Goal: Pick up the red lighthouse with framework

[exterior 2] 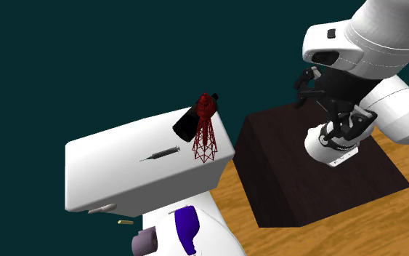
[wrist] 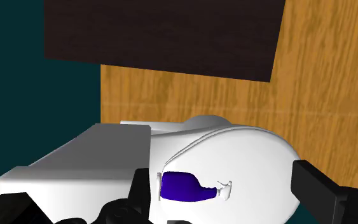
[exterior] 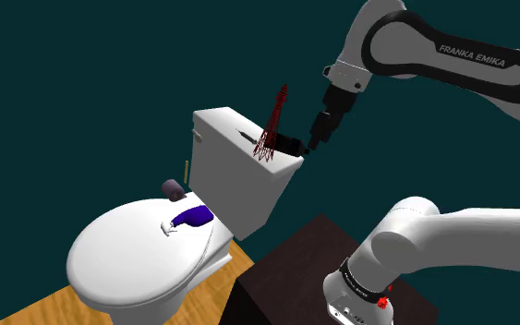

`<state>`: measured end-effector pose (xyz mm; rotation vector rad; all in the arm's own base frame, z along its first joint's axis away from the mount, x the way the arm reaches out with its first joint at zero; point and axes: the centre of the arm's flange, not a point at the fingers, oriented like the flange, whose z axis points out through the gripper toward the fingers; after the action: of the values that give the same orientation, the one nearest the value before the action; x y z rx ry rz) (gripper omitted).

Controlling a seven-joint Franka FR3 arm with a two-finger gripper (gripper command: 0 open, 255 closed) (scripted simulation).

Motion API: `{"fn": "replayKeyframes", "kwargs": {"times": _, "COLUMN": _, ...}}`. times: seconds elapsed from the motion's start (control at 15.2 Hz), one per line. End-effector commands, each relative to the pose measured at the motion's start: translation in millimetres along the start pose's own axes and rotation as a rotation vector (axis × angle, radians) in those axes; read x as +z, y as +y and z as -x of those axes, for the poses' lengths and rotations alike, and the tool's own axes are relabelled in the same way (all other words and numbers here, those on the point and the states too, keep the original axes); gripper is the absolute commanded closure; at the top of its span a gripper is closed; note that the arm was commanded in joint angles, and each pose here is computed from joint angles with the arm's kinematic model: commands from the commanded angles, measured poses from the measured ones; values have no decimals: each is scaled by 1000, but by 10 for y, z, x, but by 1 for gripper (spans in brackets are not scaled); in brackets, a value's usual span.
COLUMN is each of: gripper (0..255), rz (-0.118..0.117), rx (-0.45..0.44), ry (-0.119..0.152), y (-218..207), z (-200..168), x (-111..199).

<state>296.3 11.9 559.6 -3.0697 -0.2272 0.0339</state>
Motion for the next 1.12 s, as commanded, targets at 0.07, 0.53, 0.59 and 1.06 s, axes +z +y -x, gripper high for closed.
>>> {"fn": "replayKeyframes", "kwargs": {"times": 0.07, "gripper": 0, "rz": 11, "rx": -6, "ry": -12, "y": 49, "z": -115, "x": -62}}
{"fn": "replayKeyframes", "kwargs": {"times": 0.53, "gripper": 0, "rz": 85, "rx": -46, "ry": -97, "y": 355, "z": -949, "x": -467}}
{"fn": "replayKeyframes", "kwargs": {"times": 0.59, "gripper": 0, "rz": 95, "rx": -52, "ry": -109, "y": 393, "z": -1072, "x": -521}}
{"fn": "replayKeyframes", "kwargs": {"times": 1.06, "gripper": 0, "rz": 169, "rx": -92, "ry": -193, "y": 628, "z": -1955, "x": -866}}
